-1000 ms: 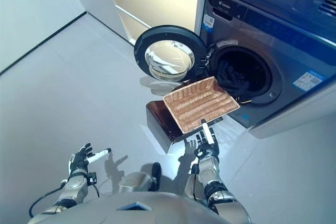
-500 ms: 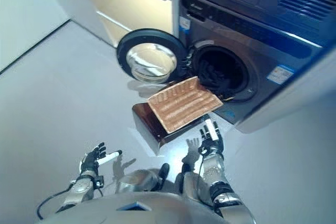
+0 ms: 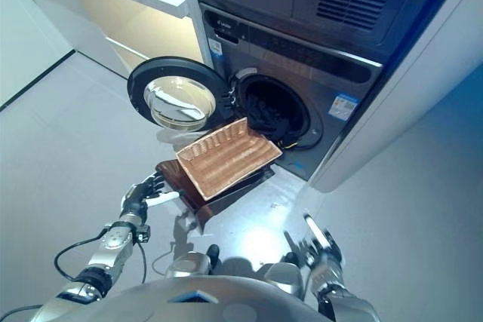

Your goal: Pick up the clothes and place them into the washing machine

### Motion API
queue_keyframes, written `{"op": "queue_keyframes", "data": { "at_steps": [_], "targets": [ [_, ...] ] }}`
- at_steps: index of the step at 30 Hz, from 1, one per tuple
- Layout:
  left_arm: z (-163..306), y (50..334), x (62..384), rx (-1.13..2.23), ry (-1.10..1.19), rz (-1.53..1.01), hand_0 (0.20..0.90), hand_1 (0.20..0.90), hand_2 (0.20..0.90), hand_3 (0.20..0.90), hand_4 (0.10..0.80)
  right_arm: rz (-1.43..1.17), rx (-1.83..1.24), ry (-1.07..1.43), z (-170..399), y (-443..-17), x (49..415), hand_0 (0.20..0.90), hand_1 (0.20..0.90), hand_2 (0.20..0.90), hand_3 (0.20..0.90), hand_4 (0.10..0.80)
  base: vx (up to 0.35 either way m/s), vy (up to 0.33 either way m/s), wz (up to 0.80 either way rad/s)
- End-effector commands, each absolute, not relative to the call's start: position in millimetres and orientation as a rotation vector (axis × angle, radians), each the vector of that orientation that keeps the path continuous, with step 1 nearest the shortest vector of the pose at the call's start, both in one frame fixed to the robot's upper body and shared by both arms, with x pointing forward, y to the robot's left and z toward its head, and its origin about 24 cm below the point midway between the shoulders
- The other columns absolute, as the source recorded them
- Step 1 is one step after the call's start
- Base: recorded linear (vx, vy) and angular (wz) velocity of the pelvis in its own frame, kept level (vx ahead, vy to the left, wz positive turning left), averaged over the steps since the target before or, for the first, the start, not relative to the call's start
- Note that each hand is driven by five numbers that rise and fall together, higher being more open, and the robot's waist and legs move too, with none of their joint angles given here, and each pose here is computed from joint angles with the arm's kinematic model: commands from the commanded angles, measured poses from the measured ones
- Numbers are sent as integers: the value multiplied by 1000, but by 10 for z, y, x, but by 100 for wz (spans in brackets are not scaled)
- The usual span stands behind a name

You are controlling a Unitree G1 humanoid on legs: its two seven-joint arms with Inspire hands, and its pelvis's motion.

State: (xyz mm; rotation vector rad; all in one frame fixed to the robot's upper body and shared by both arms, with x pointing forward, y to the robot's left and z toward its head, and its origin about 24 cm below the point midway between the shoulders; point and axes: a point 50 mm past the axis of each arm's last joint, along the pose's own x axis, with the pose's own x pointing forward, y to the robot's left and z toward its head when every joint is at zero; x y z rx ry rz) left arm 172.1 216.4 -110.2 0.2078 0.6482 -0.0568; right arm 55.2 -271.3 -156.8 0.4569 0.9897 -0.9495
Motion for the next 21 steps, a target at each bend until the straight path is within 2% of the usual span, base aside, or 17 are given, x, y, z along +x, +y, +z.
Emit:
{"op": "queue_keyframes", "data": {
  "at_steps": [1, 3, 9, 15, 21],
  "targets": [
    [-682, 2106, 2251, 224, 402, -116, 900, 900, 900, 900, 800, -1006, 390, 868, -1383, -3100, 722, 900, 900, 900, 900, 800, -31, -270, 80],
    [-690, 2076, 2255, 217, 405, -122, 900, 900, 900, 900, 800, -1004, 368, 872, -1364, -3143, 724, 900, 900, 900, 900, 800, 31, -186, 17],
    [-705, 1878, 2272, 195, 402, -184, 900, 900, 900, 900, 800, -1024, 316, 880, -1304, -3286, 693, 900, 900, 900, 900, 800, 142, -87, -41],
    [-706, 2030, 2213, 162, 416, -114, 900, 900, 900, 900, 800, -969, 251, 1002, -1382, -3207, 482, 900, 900, 900, 900, 800, 213, -69, -49],
    [-659, 2114, 2243, 175, 405, -91, 900, 900, 900, 900, 800, -724, 102, 1155, -1484, -3014, 338, 900, 900, 900, 900, 800, 179, -59, -25]
  ]
}}
